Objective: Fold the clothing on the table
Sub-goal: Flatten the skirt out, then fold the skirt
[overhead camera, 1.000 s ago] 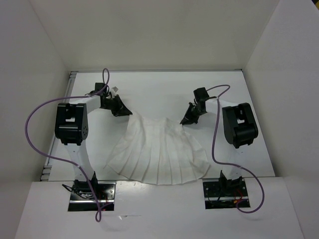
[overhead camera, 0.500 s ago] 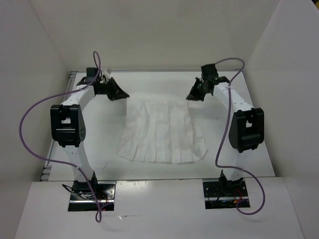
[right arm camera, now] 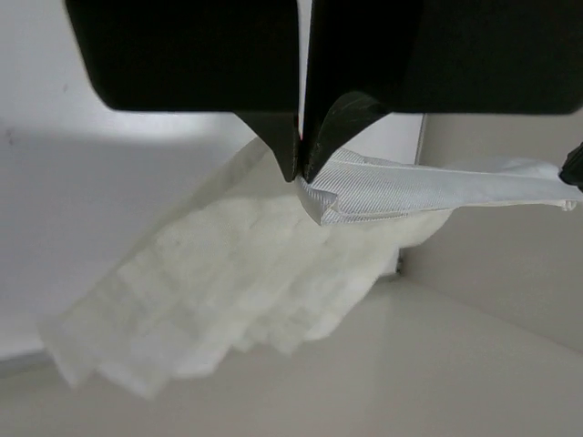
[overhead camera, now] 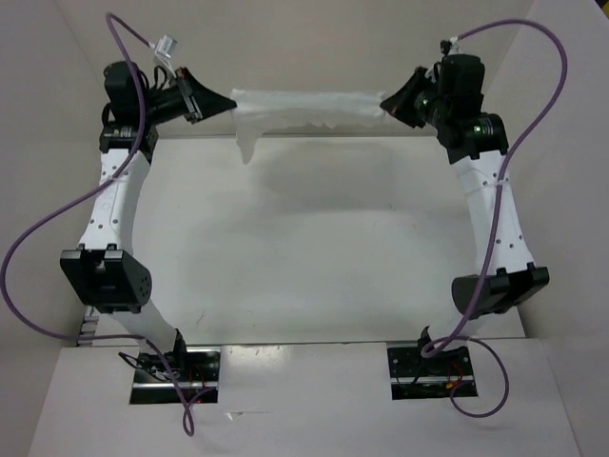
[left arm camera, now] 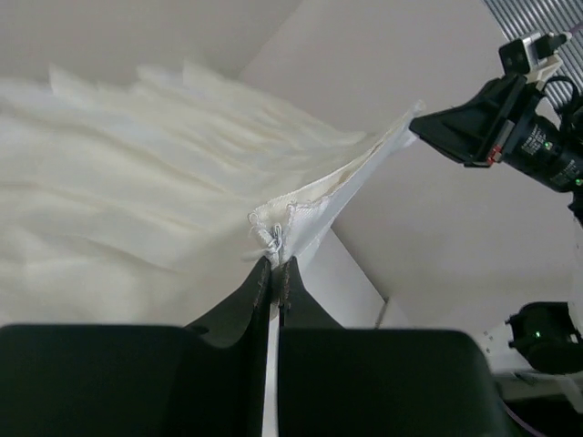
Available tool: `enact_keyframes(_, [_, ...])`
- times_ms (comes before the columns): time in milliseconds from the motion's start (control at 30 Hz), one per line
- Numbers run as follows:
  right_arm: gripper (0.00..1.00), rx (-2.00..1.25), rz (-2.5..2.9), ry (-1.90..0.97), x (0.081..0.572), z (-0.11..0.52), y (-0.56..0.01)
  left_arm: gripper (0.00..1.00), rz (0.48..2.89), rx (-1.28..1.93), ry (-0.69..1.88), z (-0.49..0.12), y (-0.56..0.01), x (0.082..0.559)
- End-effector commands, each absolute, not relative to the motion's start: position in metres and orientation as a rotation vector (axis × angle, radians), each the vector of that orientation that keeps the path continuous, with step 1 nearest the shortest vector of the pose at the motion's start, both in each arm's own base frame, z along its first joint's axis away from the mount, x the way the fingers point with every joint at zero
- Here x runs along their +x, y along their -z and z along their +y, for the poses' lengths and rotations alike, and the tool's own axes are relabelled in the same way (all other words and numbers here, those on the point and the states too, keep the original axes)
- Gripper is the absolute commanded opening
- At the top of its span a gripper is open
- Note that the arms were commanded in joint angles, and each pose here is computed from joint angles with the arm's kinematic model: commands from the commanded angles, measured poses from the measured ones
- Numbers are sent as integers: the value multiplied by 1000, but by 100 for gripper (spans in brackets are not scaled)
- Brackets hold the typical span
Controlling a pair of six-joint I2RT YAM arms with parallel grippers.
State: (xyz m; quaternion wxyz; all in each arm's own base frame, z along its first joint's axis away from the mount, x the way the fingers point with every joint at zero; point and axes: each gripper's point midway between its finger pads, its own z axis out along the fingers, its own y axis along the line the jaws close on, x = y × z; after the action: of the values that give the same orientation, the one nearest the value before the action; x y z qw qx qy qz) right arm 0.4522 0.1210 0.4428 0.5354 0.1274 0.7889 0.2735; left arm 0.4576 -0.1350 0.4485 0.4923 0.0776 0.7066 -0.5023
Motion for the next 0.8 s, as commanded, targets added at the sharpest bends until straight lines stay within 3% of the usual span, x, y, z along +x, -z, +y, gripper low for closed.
enact_keyframes(0, [0, 468, 2093, -349, 447, 61, -334, 0, 1843, -62, 1188, -90, -354, 474])
enact_keyframes(100, [0, 512, 2343, -386, 397, 84, -220, 0, 2043, -171, 1174, -107, -250, 443])
enact_keyframes(200, [0, 541, 2528, -401, 333, 110, -158, 0, 2253, -292, 1215, -125, -164, 389])
enact_keyframes(300, [0, 600, 2697, -419, 262, 132, -124, 0, 2380, -338, 1245, -138, -132, 339])
enact_keyframes(467, [0, 731, 2766, -548, 184, 146, -137, 0, 2443, -349, 1236, -146, -143, 260])
enact_keyframes(600, [0, 784, 2766, -548, 158, 135, -149, 0, 2497, -406, 1204, -142, -153, 223])
enact_keyframes(767, [0, 781, 2680, -500, 170, 126, -174, 0, 2447, -355, 1196, -142, -174, 232])
